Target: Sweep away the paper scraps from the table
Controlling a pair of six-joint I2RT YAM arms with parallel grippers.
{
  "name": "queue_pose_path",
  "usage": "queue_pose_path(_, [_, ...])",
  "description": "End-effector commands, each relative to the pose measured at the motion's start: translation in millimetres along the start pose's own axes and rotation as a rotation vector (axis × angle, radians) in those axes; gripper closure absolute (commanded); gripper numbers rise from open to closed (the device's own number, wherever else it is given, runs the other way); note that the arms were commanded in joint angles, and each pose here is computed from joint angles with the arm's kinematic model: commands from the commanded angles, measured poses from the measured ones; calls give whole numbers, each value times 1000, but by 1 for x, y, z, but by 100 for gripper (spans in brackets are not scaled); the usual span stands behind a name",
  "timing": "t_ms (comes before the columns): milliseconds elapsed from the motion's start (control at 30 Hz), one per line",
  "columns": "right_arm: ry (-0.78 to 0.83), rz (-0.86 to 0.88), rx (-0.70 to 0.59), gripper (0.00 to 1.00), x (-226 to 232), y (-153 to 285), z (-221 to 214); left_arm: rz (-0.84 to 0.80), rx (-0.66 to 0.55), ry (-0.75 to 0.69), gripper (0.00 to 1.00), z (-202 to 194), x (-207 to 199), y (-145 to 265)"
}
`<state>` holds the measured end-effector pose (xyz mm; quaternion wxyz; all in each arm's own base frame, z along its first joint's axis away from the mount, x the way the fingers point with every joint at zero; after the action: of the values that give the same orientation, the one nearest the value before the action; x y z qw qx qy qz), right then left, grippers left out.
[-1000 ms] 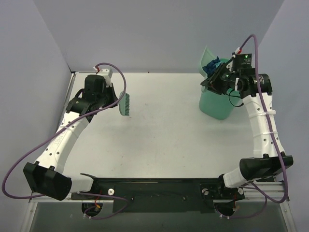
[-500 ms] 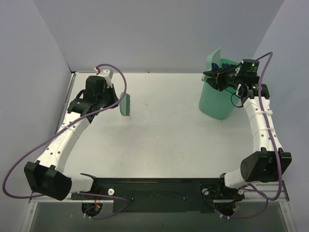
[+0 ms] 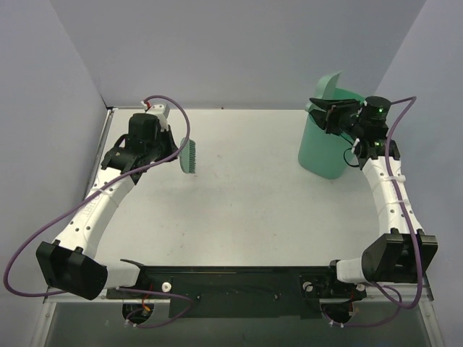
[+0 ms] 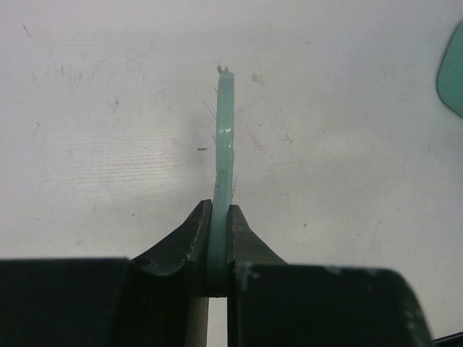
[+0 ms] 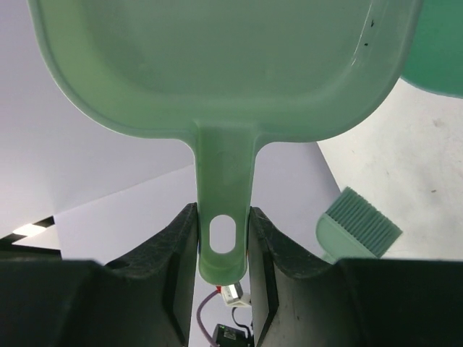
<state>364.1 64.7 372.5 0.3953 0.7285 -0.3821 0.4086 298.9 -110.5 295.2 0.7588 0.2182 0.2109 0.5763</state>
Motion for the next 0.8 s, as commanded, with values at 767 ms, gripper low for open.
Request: queue_pose_path(767, [654,-65,-99,100,-19,55,-75,-19,-138,59,100,28,-5,40])
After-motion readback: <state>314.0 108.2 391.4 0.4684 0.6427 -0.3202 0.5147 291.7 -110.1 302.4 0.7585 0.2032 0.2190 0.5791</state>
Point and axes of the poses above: each gripper's point midway between its finger pads, its own y axis back along the fingers, its own x axis along the line the jaws close on, z = x × y, the point moved 7 cm from there along y, back along the fingers, and after that the axes turned 13 degrees about -y, right-handed, at the moved point
